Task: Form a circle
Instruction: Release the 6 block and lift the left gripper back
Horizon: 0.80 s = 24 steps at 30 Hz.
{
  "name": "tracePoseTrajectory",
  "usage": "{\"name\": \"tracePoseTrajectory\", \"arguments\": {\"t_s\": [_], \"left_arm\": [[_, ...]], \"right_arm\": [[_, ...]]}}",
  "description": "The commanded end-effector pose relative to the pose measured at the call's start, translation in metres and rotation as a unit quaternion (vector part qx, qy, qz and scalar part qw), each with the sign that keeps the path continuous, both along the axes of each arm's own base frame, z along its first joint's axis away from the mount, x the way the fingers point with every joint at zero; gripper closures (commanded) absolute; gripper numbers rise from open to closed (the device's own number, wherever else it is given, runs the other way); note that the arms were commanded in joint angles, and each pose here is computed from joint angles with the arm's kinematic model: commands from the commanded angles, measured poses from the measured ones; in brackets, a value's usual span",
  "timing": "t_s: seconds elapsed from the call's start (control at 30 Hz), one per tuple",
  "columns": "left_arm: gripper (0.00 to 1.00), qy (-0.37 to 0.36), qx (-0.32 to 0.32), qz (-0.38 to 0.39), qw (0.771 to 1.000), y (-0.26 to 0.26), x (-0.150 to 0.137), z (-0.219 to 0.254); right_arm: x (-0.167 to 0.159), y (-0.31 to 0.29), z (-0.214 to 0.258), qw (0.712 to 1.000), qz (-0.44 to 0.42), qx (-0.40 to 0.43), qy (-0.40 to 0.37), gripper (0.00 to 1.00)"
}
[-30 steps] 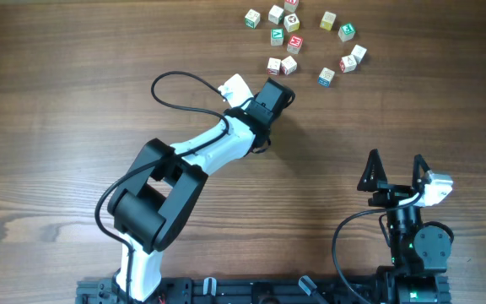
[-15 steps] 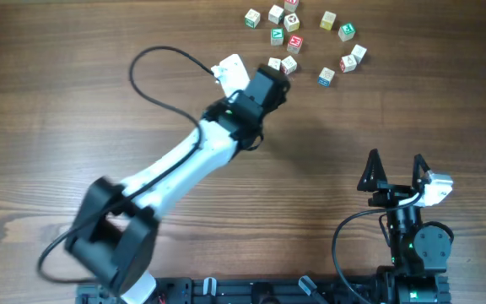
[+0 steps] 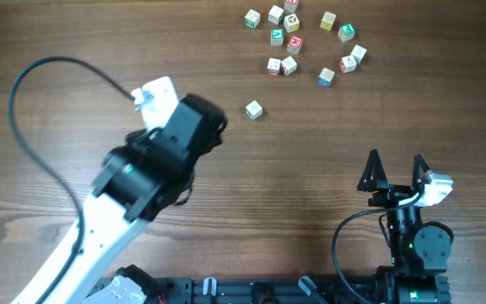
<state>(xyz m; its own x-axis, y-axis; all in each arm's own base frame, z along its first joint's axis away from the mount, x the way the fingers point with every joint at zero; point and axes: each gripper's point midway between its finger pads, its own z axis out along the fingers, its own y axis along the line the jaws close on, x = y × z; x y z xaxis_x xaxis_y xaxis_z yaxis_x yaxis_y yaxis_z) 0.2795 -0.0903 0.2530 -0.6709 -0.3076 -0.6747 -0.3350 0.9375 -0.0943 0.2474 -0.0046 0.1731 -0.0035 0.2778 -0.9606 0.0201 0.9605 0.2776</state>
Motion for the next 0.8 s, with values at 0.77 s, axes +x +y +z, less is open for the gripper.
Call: {"name": "tracePoseTrajectory", "arguments": {"t_s": [0.77], "left_arm": [[0.0,0.139,0.042,0.024,0.989,0.048,-0.058,-0.027]], "right_arm": [[-0.017,0.077,0.011,0.876,0.211,0.428,0.072,0.0]]}}
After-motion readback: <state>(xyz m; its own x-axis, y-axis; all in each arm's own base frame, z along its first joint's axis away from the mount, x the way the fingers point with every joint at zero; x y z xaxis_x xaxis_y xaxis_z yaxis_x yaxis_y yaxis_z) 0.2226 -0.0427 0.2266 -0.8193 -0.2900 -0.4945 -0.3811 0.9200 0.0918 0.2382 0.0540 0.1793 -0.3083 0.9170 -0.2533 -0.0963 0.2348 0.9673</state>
